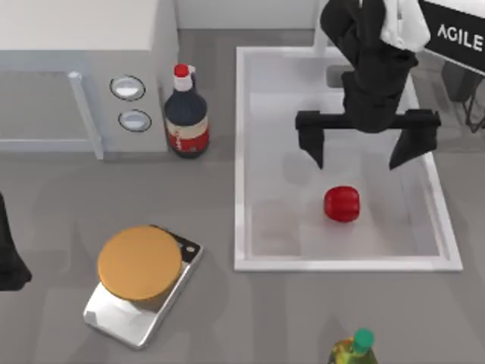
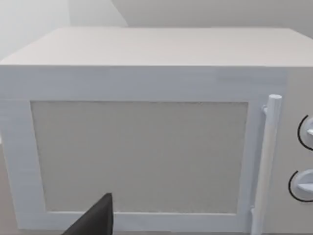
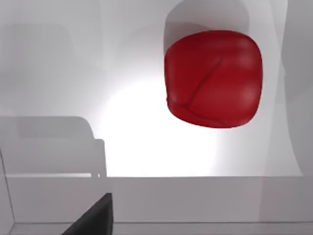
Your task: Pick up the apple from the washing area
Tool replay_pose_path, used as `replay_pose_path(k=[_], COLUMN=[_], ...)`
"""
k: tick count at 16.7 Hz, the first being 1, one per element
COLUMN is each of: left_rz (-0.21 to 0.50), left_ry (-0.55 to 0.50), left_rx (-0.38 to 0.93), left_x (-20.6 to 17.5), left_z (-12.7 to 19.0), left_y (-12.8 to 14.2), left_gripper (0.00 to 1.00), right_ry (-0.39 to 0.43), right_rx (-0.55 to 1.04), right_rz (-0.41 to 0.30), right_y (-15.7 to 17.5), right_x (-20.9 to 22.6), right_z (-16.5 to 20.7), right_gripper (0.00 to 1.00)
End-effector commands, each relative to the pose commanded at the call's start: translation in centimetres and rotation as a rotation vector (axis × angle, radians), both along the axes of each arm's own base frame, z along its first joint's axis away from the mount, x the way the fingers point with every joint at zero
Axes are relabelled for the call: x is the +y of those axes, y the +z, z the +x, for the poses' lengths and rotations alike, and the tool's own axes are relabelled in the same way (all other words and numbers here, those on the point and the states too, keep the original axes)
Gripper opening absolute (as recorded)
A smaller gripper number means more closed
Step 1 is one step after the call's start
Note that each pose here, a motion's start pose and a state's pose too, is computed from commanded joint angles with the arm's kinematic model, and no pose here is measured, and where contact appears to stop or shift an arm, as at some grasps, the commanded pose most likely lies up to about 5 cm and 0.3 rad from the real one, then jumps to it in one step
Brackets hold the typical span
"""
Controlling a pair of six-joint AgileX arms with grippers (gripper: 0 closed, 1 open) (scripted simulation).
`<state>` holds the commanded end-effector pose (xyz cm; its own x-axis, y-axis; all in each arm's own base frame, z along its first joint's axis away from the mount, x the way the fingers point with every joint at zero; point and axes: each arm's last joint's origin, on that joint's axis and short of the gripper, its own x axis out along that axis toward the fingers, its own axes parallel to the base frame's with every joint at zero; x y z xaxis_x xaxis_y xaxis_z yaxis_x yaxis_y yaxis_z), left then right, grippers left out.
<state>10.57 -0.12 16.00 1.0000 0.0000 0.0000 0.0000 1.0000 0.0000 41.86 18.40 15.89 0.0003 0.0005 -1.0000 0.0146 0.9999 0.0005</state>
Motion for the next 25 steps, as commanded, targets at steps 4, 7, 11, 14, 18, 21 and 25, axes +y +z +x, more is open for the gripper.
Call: replay_pose_path(k=[4,7,11,14,18,21,25], left_rz=[0.000,0.000,0.000,0.000,0.000,0.000,0.000], left_ry=[0.000,0.000,0.000,0.000,0.000,0.000,0.000], left_rx=[0.000,0.000,0.000,0.000,0.000,0.000,0.000], left_x=[0.0,0.0,0.0,0.0,0.0,0.0,0.0], left_z=[0.0,0.0,0.0,0.0,0.0,0.0,0.0], left_y=[0.0,0.0,0.0,0.0,0.0,0.0,0.0], left_gripper=[1.00,1.00,1.00,1.00,1.00,1.00,1.00], right_ry=[0.001,0.002,0.004,0.005,0.005,0.005,0.005], right_rx=[0.007,-0.008,-0.010,0.000,0.000,0.000,0.000], right_rz=[-0.003,0.003,0.004,0.000,0.000,0.000,0.000], right_y=[-2.7,-7.6,-13.8,-15.3,-15.3,-15.3,-15.3], right_x=[0.1,0.4,0.3,0.2,0.2,0.2,0.2], right_z=[0.3,0.7,0.2,-0.1,-0.1,-0.1,-0.1], right_gripper=[1.00,1.00,1.00,1.00,0.92,0.70,0.40])
